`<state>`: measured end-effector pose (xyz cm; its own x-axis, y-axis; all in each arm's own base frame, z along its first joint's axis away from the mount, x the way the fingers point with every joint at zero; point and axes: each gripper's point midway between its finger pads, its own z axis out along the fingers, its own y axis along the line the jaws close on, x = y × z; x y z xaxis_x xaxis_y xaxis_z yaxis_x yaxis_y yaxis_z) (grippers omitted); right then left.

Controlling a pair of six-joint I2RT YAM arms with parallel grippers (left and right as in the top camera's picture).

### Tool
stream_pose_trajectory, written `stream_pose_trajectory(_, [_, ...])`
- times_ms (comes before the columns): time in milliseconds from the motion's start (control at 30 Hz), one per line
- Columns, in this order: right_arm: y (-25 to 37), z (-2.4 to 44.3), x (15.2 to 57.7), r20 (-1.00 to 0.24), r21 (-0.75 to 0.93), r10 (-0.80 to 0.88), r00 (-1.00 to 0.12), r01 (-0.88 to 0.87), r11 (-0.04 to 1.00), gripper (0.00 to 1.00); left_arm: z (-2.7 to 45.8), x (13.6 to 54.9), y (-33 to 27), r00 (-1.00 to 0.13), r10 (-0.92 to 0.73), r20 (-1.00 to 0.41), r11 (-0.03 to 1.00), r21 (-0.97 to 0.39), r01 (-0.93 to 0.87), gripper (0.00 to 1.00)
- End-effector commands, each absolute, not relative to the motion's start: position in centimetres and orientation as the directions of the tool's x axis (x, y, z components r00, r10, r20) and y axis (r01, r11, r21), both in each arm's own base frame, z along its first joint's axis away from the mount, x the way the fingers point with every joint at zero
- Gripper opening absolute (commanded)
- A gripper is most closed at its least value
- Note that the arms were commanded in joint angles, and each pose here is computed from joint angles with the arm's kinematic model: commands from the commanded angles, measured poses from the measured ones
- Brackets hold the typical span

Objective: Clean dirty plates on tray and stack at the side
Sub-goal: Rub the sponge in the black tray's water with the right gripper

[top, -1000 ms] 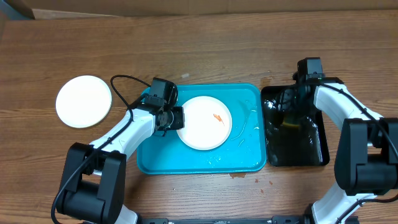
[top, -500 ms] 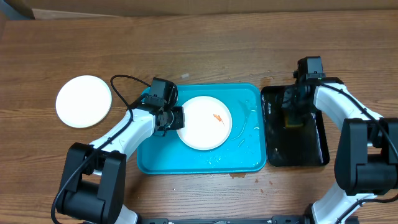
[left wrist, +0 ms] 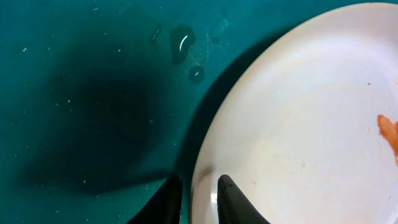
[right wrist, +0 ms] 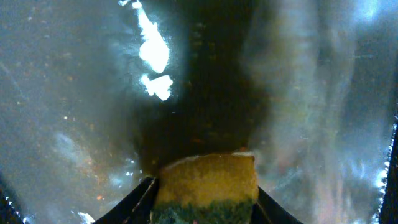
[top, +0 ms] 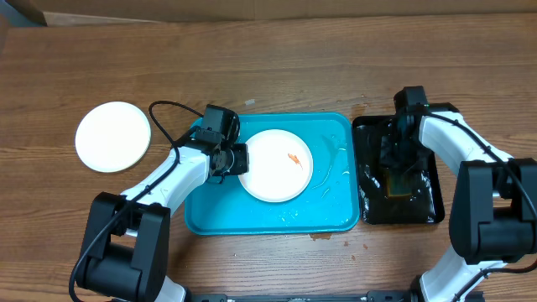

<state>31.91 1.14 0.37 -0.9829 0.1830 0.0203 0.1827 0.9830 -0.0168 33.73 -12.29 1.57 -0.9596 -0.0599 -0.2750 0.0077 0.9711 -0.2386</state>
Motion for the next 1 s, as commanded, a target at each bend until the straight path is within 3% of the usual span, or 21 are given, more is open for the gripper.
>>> stream_pose_trajectory(0, [1.6,2.6,33.2,-0.009,-0.002,0.175,-0.985,0.175,0.985,0.43,1.5,33.9,-12.6,-0.96,-0.037,-0.278,0.971,-0.236,0.031,0.22])
stream_pose_trajectory(133, [1.6,3.8,32.6,0.03,-0.012,0.183,-0.983,0.183,0.983,0.44,1.5,33.9,-12.5,-0.96,-0.037,-0.279,0.972,-0.235,0.031,0.22])
stream_pose_trajectory(267, [1.6,4.0,32.7,0.031,-0.013,0.193,-0.981,0.192,0.981,0.56,1.5,33.9,-12.5,-0.96,-0.037,-0.278,0.972,-0.235,0.031,0.22])
stream_pose_trajectory(400, [1.5,4.1,31.1,0.093,-0.03,0.2,-0.975,0.199,0.98,0.57,1.5,33.9,-12.5,-0.96,-0.037,-0.278,0.972,-0.235,0.031,0.22])
stream_pose_trajectory(633, [1.7,3.4,28.5,0.177,-0.066,0.269,-0.947,0.261,0.963,0.54,1.5,33.9,-12.6,-0.96,-0.037,-0.278,0.971,-0.236,0.031,0.22])
stream_pose_trajectory(900, [1.7,1.1,28.2,0.151,-0.058,0.267,-0.952,0.261,0.964,0.51,1.5,33.9,-12.5,-0.96,-0.037,-0.277,0.971,-0.235,0.03,0.22])
stream_pose_trajectory(967, [1.7,0.8,28.2,0.144,-0.055,0.267,-0.953,0.261,0.964,0.41,1.5,33.8,-12.5,-0.961,-0.037,-0.274,0.972,-0.235,0.03,0.22])
